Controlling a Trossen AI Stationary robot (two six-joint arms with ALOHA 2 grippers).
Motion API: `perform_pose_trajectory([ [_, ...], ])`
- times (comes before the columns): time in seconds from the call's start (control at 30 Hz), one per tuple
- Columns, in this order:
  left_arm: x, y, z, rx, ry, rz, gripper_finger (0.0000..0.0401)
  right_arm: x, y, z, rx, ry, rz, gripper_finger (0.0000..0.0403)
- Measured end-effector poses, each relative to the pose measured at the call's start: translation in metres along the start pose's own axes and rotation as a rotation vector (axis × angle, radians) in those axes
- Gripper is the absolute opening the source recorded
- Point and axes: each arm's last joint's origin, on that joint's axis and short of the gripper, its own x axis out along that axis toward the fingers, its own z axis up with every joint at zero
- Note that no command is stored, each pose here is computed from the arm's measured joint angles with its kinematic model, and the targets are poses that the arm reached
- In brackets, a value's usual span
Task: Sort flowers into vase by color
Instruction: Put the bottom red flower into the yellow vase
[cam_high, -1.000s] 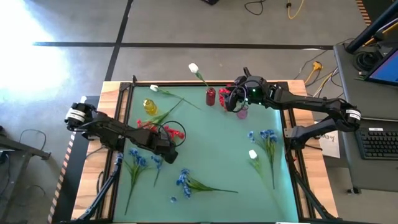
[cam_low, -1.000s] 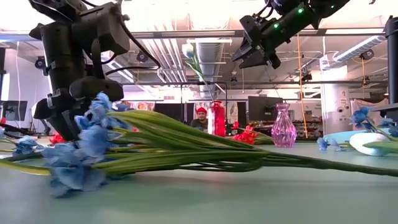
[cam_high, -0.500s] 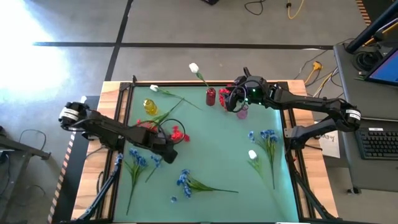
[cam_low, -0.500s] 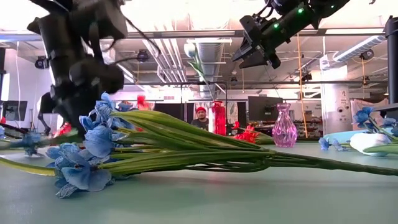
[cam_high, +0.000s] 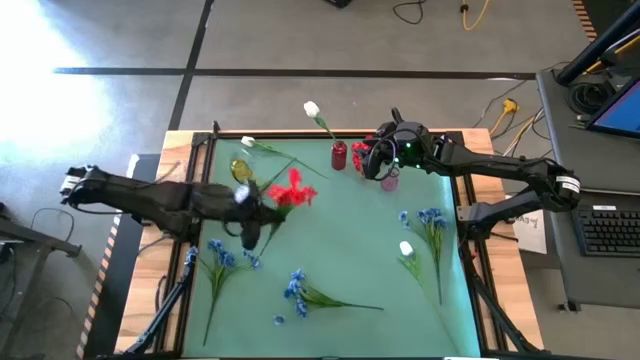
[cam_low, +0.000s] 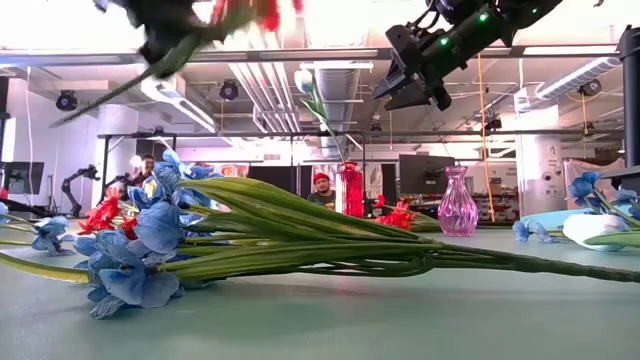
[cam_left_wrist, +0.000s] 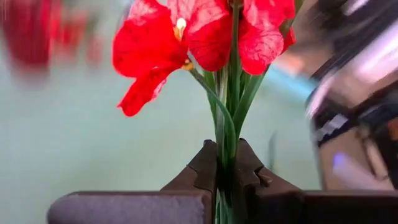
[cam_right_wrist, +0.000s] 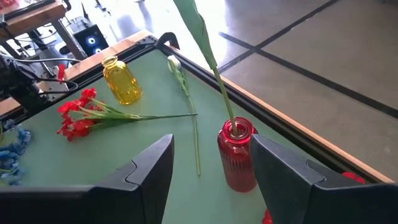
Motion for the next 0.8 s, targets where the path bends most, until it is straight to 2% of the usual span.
perform_pose_trajectory([
  [0.07,-0.009,0.000,0.012,0.130,-0.109,-0.029,0.0000,0.000,0.000,0.000,0.001,0.000,0.000,0.0203],
  [0.17,-0.020,0.005,0.023,0.298,-0.204,0.001,0.0000,0.000,0.000,0.000,0.003,0.001,0.000,0.0203],
  [0.37,-0.040,0.032,0.043,0.482,-0.359,0.356,0.0000,0.000,0.000,-0.001,0.007,0.002,0.000,0.0203],
  [0.47,-0.049,0.047,0.048,0.515,-0.456,0.486,0.0000,0.000,0.000,-0.001,0.011,0.002,0.001,0.0203],
  [0.57,-0.052,0.066,0.038,0.514,-0.511,0.570,0.0000,0.000,0.000,-0.001,0.011,0.003,0.000,0.0203],
  [0.67,-0.055,0.084,0.021,0.508,-0.598,0.605,0.0000,0.001,0.000,-0.002,0.011,0.006,-0.001,0.0203],
  [0.8,-0.064,0.094,0.006,0.523,-0.694,0.629,0.0000,0.001,0.000,-0.002,0.014,0.007,-0.001,0.0203],
])
